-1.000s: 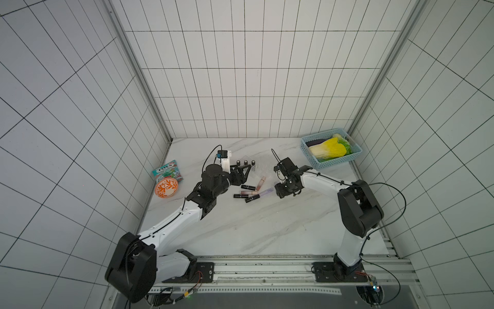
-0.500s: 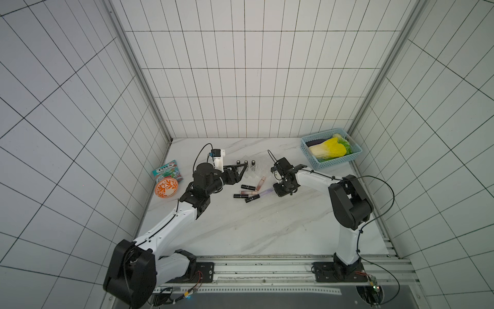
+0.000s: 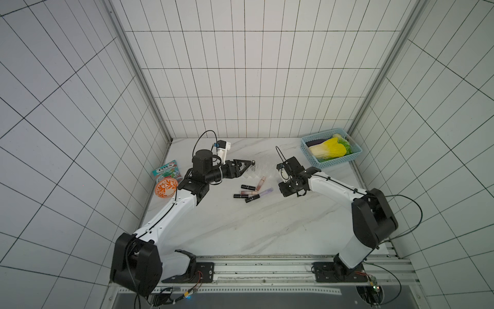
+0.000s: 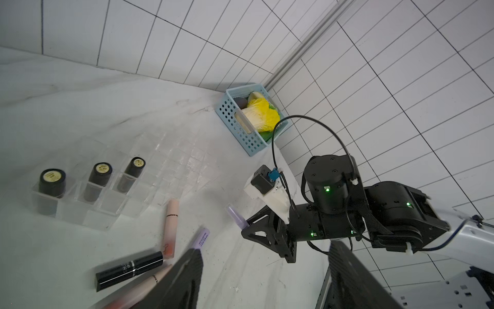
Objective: Arrange the lipsticks in the organizer
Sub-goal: Pick up the lipstick at the center of the board.
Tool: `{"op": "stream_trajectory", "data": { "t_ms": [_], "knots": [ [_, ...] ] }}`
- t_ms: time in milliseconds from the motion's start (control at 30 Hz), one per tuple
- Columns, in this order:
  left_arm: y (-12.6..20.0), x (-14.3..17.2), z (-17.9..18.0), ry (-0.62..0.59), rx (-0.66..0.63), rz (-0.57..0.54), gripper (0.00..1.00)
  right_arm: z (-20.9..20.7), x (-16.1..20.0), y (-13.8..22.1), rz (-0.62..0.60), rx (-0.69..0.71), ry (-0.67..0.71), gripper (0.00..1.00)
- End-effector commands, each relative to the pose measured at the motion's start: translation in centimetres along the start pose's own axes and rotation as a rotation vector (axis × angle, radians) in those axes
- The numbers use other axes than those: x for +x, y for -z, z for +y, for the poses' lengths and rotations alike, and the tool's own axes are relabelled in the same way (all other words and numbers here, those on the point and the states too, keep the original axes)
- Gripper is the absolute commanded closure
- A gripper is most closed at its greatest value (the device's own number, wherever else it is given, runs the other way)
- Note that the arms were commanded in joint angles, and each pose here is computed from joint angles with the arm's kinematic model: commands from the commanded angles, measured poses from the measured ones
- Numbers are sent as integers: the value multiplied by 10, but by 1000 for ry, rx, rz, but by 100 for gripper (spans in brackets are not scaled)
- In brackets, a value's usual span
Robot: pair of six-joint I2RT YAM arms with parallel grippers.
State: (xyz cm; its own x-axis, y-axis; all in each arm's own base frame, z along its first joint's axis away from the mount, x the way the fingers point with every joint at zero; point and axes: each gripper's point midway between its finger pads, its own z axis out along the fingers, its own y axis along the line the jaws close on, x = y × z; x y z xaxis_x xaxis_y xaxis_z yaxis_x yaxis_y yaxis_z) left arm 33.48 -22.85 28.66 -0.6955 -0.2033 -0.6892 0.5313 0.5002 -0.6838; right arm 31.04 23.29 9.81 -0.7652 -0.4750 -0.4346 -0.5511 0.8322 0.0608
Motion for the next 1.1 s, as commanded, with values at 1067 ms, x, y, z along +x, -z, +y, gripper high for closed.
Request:
{"op": "stream_trajectory", "data": {
  "t_ms": [1067],
  "knots": [
    [-55,46,-44,54,235,240,52,132,-21,141,-308,-560,108,87]
  ]
}}
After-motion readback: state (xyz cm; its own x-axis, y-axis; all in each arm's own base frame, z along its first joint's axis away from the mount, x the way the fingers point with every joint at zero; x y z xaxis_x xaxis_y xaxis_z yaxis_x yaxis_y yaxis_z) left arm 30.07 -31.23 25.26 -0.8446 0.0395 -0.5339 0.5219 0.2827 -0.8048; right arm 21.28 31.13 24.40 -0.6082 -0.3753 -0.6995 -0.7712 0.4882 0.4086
